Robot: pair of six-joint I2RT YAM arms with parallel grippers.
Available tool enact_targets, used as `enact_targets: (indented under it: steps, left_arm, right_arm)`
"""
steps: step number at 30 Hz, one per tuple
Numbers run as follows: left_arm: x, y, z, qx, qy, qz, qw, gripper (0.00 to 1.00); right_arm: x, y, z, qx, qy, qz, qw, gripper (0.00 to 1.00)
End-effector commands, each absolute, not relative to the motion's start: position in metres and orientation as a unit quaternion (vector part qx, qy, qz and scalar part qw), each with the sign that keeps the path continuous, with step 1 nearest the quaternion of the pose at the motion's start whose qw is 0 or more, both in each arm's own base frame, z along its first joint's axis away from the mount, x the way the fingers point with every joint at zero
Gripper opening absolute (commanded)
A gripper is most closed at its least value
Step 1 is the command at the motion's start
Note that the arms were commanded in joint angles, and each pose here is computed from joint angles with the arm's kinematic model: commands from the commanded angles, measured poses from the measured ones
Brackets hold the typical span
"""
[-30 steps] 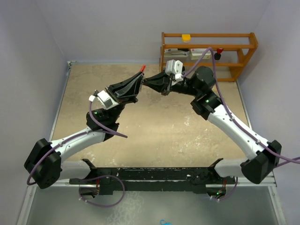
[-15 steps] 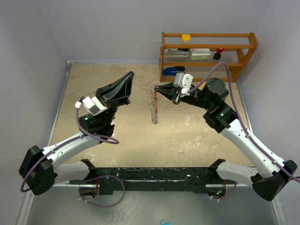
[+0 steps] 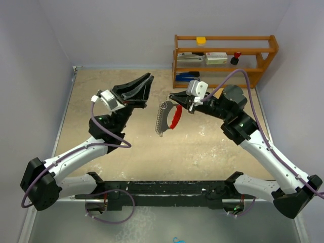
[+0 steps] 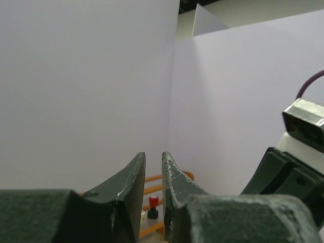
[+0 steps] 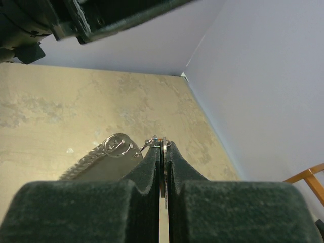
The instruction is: Remove the keys from the keyring
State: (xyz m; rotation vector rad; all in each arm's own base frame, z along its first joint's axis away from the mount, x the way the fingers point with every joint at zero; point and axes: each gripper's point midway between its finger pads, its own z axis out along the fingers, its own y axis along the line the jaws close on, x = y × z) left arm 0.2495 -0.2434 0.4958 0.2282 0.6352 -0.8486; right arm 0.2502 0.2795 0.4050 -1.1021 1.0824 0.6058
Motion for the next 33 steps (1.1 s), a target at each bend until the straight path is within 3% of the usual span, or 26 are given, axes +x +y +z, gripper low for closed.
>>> enact_targets:
  steps: [1,8,18,33]
  left_arm:
    - [0.274,-0.241,0.486,0.097,0.378,-0.36,0.848,0.19]
    - [0.29,-0.263,0.449,0.165,0.456,-0.32,0.814,0.26]
    - [0.273,-0.257,0.436,0.189,0.439,-0.321,0.818,0.35]
    - [0.269,-0.282,0.415,0.24,0.454,-0.353,0.782,0.34]
  right_arm:
    - [0.245,0.267,0.444,-0.473,0.443,0.244,0.721,0.0]
    - [0.248,0.269,0.444,-0.464,0.45,0.25,0.721,0.0]
    - [0.246,0.269,0.449,-0.464,0.446,0.253,0.722,0.0]
    - [0.244,0.269,0.449,-0.467,0.439,0.255,0.724,0.0]
